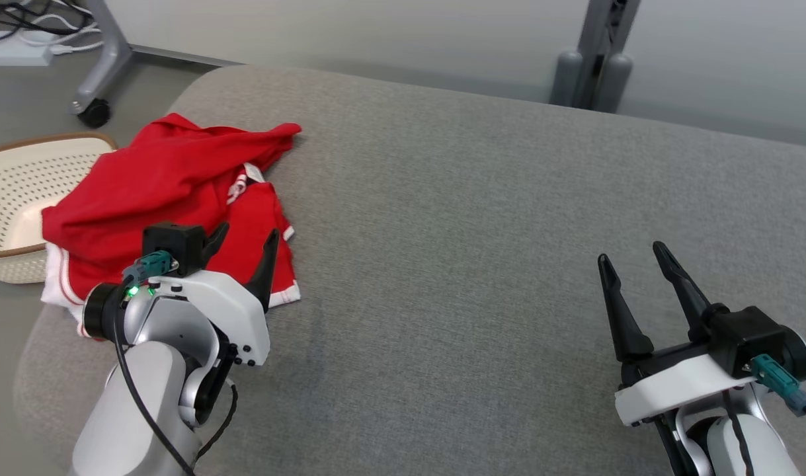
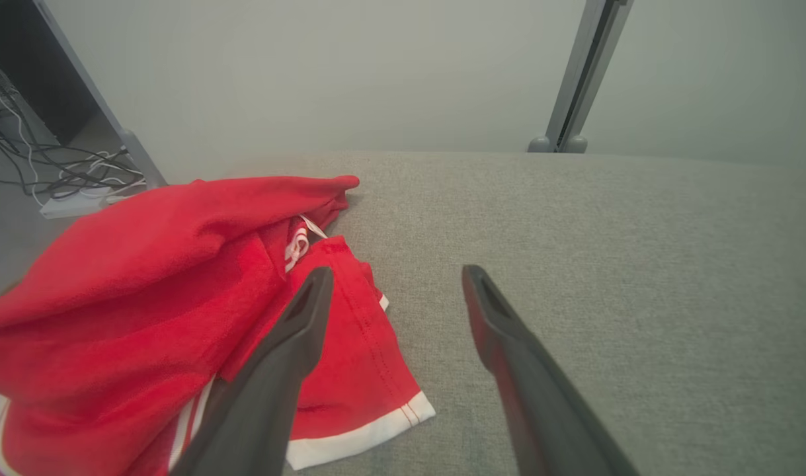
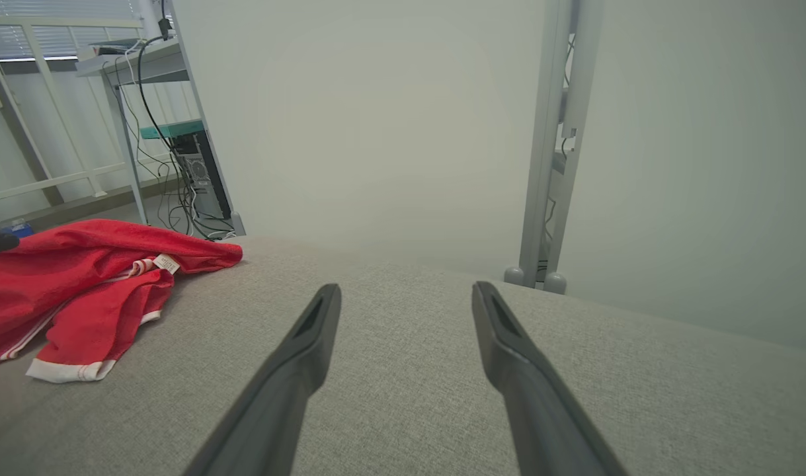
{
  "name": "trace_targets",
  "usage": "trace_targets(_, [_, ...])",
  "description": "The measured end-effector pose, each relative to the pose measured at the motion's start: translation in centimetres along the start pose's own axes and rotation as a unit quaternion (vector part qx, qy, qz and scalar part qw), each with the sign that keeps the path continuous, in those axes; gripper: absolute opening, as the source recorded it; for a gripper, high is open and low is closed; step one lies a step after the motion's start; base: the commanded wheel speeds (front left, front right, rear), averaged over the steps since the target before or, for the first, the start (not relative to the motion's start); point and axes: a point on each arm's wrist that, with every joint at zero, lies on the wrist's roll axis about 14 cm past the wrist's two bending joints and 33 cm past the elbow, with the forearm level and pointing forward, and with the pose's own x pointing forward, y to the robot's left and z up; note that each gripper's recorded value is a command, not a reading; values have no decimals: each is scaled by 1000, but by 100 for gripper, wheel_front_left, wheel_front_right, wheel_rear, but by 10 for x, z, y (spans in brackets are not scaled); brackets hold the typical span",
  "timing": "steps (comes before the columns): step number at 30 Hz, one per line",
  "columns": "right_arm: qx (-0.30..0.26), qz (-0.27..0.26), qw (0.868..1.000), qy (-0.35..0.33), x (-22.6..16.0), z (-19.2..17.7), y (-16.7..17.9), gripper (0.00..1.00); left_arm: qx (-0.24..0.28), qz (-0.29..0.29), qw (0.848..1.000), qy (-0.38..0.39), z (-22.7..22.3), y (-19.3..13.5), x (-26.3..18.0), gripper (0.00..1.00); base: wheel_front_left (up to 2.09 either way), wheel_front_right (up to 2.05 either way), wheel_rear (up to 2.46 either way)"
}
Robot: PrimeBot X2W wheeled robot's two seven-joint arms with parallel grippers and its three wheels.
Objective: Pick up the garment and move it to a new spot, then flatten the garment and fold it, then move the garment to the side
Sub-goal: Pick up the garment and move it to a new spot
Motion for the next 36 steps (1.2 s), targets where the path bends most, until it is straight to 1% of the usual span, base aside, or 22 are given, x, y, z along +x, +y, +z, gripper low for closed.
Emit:
trace_targets(4, [1,-26,1000,11,-3,-10,-21,100,-9,-5,996,87,-50,-6,23,100,0,0,0])
trace_targets(10, [5,-57,998,30,-9,-29,-46,100,-23,7,981,194,-114,-7,44,100,0,0,0])
trace_targets(12, [6,-64,997,35,-9,-34,-53,100,-25,15,976,218,-128,-5,48,100,0,0,0])
trace_targets(15, [7,-72,997,41,-9,-40,-60,100,-29,21,972,231,-136,-3,57,100,0,0,0])
trace_targets(16, [8,-74,996,43,-10,-42,-61,100,-32,21,972,233,-138,-3,59,65,0,0,0])
trace_targets(17, [8,-76,996,45,-11,-43,-62,100,-33,22,972,231,-138,-2,61,36,0,0,0])
trace_targets(18, [8,-76,996,45,-11,-43,-63,100,-35,24,972,232,-139,-2,61,0,0,0,0])
trace_targets(21, [7,-77,996,44,-10,-42,-63,100,-30,35,976,214,-134,6,62,0,0,0,0])
trace_targets(24, [4,-74,996,40,-8,-38,-61,100,-31,44,984,168,-119,12,64,0,0,0,0])
trace_targets(27, [-1,-74,997,32,-7,-32,-60,100,-25,51,995,82,-76,19,74,0,0,0,0])
trace_targets(29, [-4,-74,997,25,-7,-26,-59,100,-22,56,998,22,-44,24,78,0,0,0,0])
trace_targets(33, [-8,-68,997,17,-9,-17,-53,100,-10,64,995,-76,13,33,71,0,0,0,0])
trace_targets(36, [-13,-64,998,4,-10,-5,-48,100,-2,69,986,-152,61,37,59,0,0,0,0])
